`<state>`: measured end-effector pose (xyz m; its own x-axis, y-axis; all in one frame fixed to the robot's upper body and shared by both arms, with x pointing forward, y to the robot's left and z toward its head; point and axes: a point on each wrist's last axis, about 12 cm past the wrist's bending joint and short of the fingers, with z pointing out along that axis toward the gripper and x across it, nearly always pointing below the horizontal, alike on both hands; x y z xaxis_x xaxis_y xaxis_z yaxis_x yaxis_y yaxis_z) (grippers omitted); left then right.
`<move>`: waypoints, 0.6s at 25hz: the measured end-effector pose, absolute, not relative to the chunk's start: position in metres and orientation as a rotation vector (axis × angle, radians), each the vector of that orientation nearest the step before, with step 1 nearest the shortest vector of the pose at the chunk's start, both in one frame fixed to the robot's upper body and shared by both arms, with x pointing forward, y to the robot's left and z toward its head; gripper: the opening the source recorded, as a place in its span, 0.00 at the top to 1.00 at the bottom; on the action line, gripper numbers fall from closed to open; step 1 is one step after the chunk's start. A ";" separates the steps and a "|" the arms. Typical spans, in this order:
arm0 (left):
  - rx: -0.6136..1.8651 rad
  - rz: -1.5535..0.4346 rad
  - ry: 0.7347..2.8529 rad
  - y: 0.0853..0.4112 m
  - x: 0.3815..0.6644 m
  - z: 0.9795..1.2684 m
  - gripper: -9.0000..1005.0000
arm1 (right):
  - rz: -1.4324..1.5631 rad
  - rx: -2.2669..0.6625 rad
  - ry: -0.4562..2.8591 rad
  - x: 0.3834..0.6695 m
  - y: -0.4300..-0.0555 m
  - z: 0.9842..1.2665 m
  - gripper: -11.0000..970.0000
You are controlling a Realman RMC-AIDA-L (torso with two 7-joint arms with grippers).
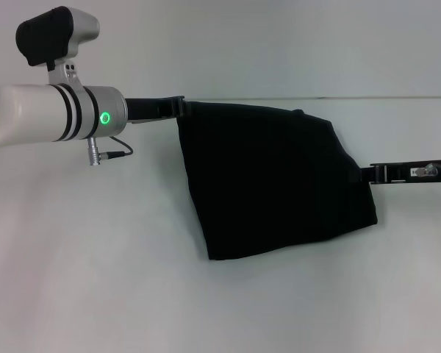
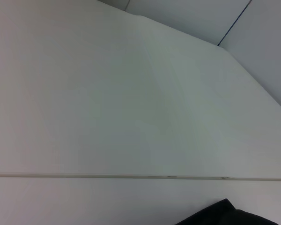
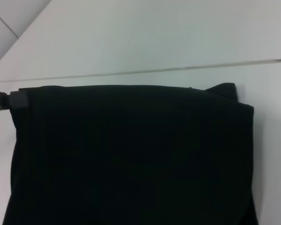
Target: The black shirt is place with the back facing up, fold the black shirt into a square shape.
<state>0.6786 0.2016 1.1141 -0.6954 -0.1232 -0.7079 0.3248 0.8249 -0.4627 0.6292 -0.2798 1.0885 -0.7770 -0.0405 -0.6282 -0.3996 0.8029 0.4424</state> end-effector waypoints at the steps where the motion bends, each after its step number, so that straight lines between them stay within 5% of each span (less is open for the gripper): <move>1: 0.147 -0.739 2.225 0.202 0.679 1.114 0.95 | 0.757 -0.322 2.368 0.629 -0.280 1.088 0.85; 6: 0.146 -0.739 2.225 0.202 0.679 1.114 0.95 | 0.738 -0.315 2.367 0.630 -0.280 1.086 0.95; 15: 0.147 -0.737 2.222 0.202 0.679 1.115 0.95 | 0.736 -0.313 2.371 0.630 -0.279 1.086 0.95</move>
